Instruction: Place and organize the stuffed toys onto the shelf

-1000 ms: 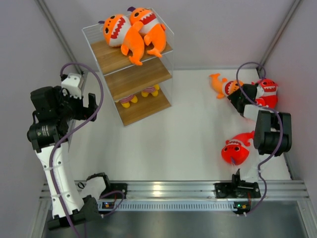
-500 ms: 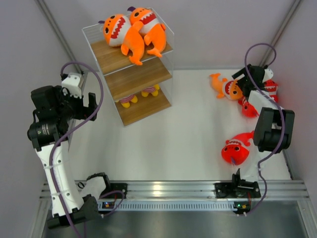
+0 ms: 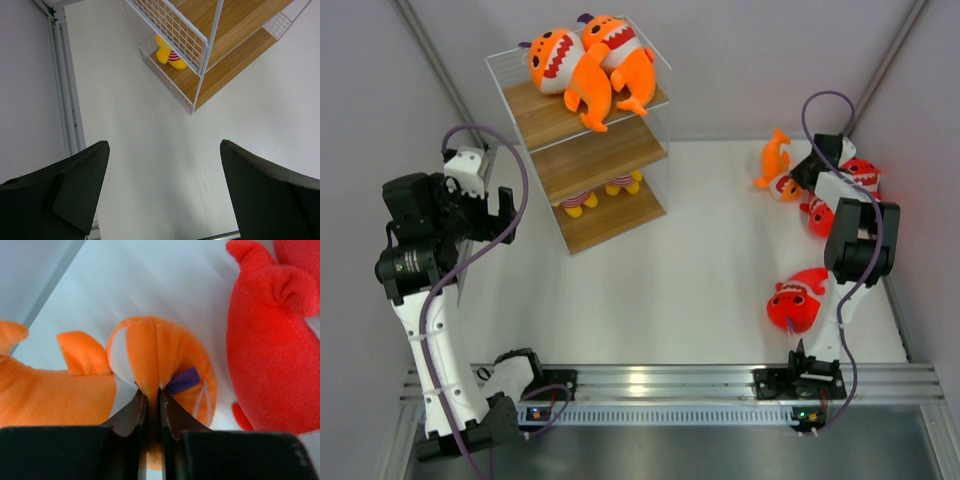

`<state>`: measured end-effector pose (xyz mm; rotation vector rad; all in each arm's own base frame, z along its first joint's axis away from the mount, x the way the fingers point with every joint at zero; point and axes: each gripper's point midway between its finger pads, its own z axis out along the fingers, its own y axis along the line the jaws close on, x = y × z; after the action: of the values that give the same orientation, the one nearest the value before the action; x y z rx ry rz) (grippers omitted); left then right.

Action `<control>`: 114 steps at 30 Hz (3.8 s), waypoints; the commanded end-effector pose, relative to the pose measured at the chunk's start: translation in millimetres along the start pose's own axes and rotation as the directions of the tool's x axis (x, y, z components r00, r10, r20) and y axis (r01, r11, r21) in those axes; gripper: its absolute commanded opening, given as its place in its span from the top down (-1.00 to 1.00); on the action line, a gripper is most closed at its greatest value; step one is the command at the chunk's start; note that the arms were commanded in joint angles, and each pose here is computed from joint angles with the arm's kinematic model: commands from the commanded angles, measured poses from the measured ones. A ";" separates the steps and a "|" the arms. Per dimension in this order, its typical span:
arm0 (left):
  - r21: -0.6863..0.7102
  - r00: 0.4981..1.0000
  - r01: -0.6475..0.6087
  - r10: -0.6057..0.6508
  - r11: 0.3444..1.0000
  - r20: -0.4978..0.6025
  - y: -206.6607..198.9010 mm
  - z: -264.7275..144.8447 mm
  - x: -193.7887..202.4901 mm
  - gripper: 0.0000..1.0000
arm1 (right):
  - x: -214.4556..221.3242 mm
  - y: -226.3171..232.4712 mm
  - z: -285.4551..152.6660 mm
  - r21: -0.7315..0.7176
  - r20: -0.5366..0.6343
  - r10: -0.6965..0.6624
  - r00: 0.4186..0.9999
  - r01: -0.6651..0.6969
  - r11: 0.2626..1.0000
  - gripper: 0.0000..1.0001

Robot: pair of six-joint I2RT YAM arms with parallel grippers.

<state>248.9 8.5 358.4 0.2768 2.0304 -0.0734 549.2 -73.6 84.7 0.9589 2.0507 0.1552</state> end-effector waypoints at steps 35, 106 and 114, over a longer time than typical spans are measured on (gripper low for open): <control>0.459 0.986 -0.026 -0.052 0.888 0.156 -93.7 -32.7 -20.5 -0.97 | 230.4 276.3 -578.0 0.345 0.933 0.262 -0.249 0.826 -0.446 1.00; -0.051 0.950 0.157 -0.136 0.986 0.281 -14.3 -72.5 -85.5 -0.96 | 144.7 340.1 -612.7 -0.825 0.555 -0.124 0.823 0.563 0.043 1.00; -0.145 0.963 0.176 -0.140 0.974 0.230 3.1 -62.5 -64.0 -0.96 | 67.0 400.7 -614.5 -0.650 0.730 0.015 0.683 0.687 0.324 1.00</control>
<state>219.1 1.3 443.0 0.0190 1.8377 -0.0945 270.5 383.6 613.0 -0.2622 1.0887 0.7813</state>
